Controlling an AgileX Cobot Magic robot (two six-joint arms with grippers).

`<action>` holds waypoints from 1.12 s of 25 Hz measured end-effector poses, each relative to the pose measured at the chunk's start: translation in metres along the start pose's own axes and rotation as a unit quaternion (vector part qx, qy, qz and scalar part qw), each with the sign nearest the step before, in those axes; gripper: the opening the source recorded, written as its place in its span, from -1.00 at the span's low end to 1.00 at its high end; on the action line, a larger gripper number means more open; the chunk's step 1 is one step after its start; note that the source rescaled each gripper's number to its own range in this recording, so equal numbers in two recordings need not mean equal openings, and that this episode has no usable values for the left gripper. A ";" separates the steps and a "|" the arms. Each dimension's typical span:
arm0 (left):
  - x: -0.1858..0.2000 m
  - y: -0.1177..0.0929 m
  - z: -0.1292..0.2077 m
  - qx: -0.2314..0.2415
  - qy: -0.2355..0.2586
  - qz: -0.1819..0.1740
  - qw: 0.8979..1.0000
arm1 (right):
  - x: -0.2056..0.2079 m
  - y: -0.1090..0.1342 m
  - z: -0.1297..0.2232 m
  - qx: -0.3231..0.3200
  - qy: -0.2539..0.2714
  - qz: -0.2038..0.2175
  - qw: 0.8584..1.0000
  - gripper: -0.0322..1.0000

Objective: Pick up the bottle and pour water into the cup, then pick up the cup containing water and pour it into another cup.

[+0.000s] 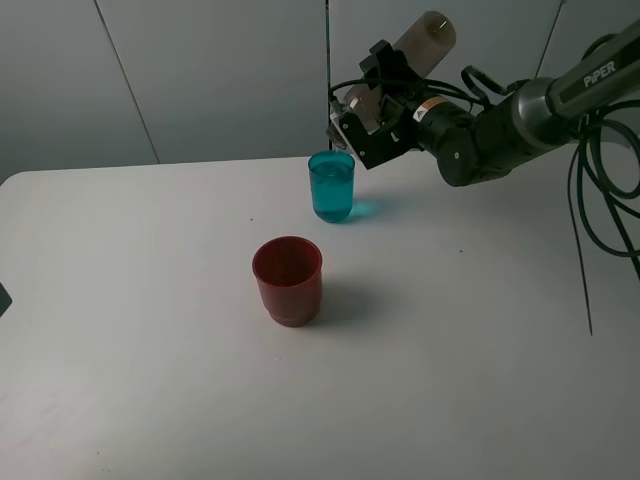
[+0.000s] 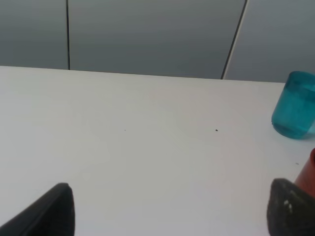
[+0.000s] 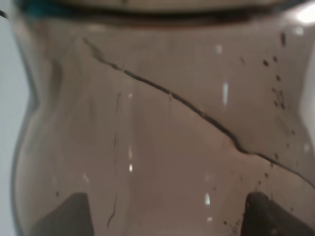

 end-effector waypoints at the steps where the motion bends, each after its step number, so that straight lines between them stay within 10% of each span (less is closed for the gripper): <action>1: 0.000 0.000 0.000 0.000 0.000 0.000 1.000 | 0.000 -0.001 0.000 -0.004 -0.001 -0.001 1.000 -0.94; 6: 0.000 0.000 0.000 0.000 0.000 0.000 1.000 | 0.005 -0.005 0.005 -0.116 -0.008 -0.037 0.993 -0.94; 11: 0.000 0.000 0.000 0.000 0.000 0.000 1.000 | 0.020 -0.029 0.010 -0.330 -0.024 -0.086 0.940 -0.94; 15: 0.000 0.000 0.000 0.000 0.000 0.000 1.000 | 0.036 -0.034 0.013 -0.506 -0.015 -0.146 0.850 -0.94; 21: 0.000 0.000 0.000 0.000 0.000 0.000 1.000 | 0.056 -0.014 0.027 -0.720 0.037 -0.151 0.677 -0.94; 28: 0.000 0.000 0.000 0.000 0.000 0.000 1.000 | 0.093 0.026 0.044 -0.830 0.060 -0.073 0.549 -0.94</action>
Point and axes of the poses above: a point on each arm's last joint axis where the gripper is mounted, x pointing back along that axis away from the gripper, y along the wrist's bending axis when the last joint is at zero, z = x × y, the point moved 10 cm from there along -x, pointing out along that axis toward the gripper, and after that the axes turned 1 degree about -x, right-handed, at the moved point
